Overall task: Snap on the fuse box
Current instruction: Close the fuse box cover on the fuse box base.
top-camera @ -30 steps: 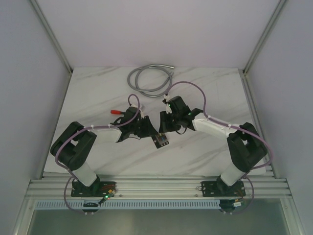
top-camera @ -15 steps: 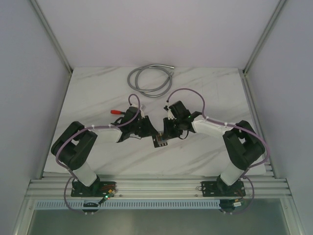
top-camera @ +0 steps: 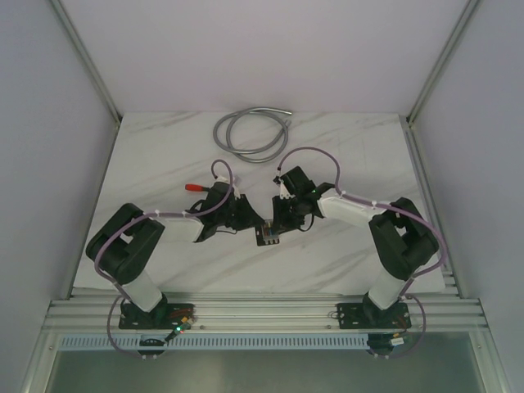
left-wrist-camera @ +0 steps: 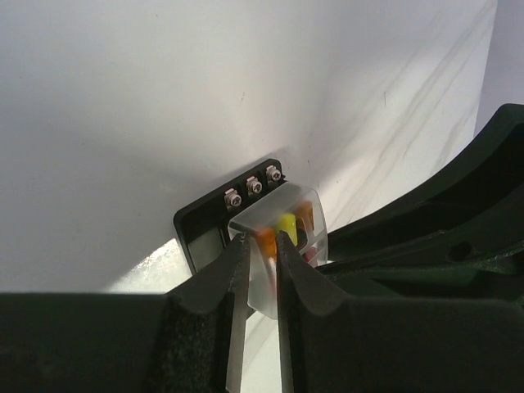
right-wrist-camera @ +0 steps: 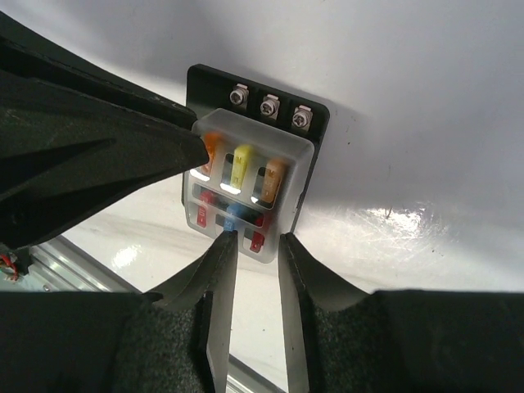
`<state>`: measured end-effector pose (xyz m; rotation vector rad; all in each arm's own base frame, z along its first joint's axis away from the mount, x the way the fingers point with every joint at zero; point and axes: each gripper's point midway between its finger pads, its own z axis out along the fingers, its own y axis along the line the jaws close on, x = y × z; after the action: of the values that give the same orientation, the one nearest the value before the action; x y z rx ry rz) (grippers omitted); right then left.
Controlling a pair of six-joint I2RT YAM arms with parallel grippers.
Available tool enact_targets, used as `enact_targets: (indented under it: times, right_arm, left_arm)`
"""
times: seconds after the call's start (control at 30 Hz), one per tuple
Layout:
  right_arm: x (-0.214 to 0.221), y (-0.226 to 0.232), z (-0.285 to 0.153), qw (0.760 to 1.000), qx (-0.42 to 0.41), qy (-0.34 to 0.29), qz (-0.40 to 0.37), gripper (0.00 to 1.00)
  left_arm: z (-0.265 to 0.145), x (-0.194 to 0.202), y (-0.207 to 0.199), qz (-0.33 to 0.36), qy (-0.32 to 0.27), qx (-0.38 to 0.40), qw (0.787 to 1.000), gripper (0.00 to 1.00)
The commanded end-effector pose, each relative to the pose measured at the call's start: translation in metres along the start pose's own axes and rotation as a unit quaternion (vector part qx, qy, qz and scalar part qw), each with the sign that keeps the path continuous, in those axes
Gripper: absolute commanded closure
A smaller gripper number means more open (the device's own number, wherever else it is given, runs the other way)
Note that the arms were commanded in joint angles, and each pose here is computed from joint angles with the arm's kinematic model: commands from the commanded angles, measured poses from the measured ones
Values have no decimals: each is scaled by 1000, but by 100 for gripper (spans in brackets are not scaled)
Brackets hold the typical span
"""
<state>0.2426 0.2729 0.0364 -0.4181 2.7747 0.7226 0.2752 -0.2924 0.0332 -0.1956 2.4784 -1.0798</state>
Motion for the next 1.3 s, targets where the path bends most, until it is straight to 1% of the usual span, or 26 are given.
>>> enact_targets:
  times: [0.0, 0.07, 0.17, 0.2, 0.3, 0.4, 0.47, 0.5, 0.73, 0.87, 1.07, 1.27]
  right_arm:
    - [31, -54, 23, 990, 130, 40, -25, 80]
    - [21, -47, 17, 992, 123, 19, -34, 76]
    - [5, -35, 3, 993, 111, -19, -39, 73]
    - [0, -31, -2, 993, 106, -32, -38, 70]
    - [-12, -14, -18, 994, 78, -67, -32, 56]
    - [-14, 6, -26, 995, 38, -84, -27, 50]
    - [-15, 13, -27, 995, 26, -90, -23, 45]
    - [-14, 15, -26, 995, 23, -90, -21, 44]
    - [1, 27, -18, 998, 3, -66, 4, 41]
    - [11, 20, -10, 998, 17, -53, 19, 40]
    - [21, 21, 5, 999, 21, -27, 12, 41]
    - [37, 3, 19, 998, 69, 14, 1, 47]
  left_arm:
    - [-18, 94, 84, -9, 133, -145, 980, 82]
    - [-21, 93, 82, -12, 126, -144, 982, 83]
    - [-25, 79, 66, -17, 95, -127, 987, 81]
    - [-27, 74, 60, -19, 83, -121, 989, 79]
    - [-32, 54, 41, -24, 41, -102, 994, 74]
    - [-36, 37, 21, -21, 10, -81, 996, 69]
    - [-36, 27, 10, -17, -4, -70, 997, 67]
    - [-36, 24, 8, -15, -8, -69, 997, 66]
    - [-30, 14, -4, -3, -13, -60, 998, 57]
    - [-27, 12, -2, 13, -9, -65, 998, 54]
    - [-18, 32, 22, 7, 30, -96, 995, 58]
    - [-22, 60, 52, -15, 67, -126, 990, 67]
